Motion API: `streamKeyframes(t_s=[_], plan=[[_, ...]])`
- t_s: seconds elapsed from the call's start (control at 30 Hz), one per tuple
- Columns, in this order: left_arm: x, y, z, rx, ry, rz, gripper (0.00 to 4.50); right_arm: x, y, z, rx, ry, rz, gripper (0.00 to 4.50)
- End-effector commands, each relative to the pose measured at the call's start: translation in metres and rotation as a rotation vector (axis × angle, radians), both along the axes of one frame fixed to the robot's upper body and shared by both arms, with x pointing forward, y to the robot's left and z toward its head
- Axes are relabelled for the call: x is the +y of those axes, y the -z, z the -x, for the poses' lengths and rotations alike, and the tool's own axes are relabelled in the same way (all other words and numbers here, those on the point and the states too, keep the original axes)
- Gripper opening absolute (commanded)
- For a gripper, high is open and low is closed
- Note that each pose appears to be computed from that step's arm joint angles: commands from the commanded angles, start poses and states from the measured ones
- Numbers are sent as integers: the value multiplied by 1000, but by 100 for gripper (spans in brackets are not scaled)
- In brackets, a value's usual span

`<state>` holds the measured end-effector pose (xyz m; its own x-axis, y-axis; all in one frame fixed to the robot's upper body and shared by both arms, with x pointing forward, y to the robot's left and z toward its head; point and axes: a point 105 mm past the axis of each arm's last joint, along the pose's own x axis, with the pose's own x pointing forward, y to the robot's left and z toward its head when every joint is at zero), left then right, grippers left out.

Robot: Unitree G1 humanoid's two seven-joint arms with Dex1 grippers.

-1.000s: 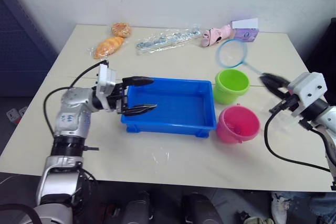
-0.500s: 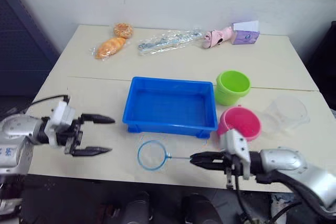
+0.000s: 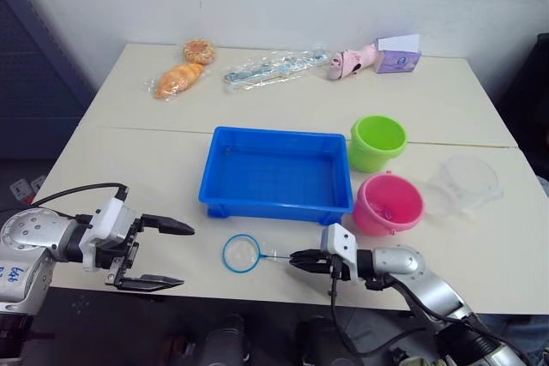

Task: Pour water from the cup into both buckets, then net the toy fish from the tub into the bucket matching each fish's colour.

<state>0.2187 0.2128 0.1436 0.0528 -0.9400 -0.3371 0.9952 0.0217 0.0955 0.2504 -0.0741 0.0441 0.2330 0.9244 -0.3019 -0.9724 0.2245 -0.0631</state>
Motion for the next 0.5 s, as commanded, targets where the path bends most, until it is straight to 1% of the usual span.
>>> streamKeyframes(t_s=[0.03,0.07,0.13,0.23,0.27,0.3,0.33,0.37,0.43,0.5], plan=[[-1,-5,1,8,49,7,450,-3,-14,-3,-43,-1,-36,114],[3,-4,-2,10,33,0,450,-6,-17,1,-33,-14,-40,137],[10,-2,-4,18,9,-13,450,-8,-27,10,-19,-49,-69,217],[19,0,-11,-3,-44,-19,450,-16,-40,18,-48,-50,-73,331],[25,0,-19,-36,-109,-22,450,-21,-52,24,-64,-50,-101,379],[29,2,-21,-37,-154,-19,450,-25,-63,30,-69,-35,-143,424],[34,2,-24,-68,-204,-15,450,-30,-75,33,-70,4,-193,445],[41,5,-26,-86,-255,-40,450,-35,-84,40,-71,23,-213,445],[55,8,-26,-148,-337,-79,450,-53,-99,56,-127,56,-176,445],[68,11,-26,-203,-417,-104,450,-71,-110,66,-180,103,-143,445]])
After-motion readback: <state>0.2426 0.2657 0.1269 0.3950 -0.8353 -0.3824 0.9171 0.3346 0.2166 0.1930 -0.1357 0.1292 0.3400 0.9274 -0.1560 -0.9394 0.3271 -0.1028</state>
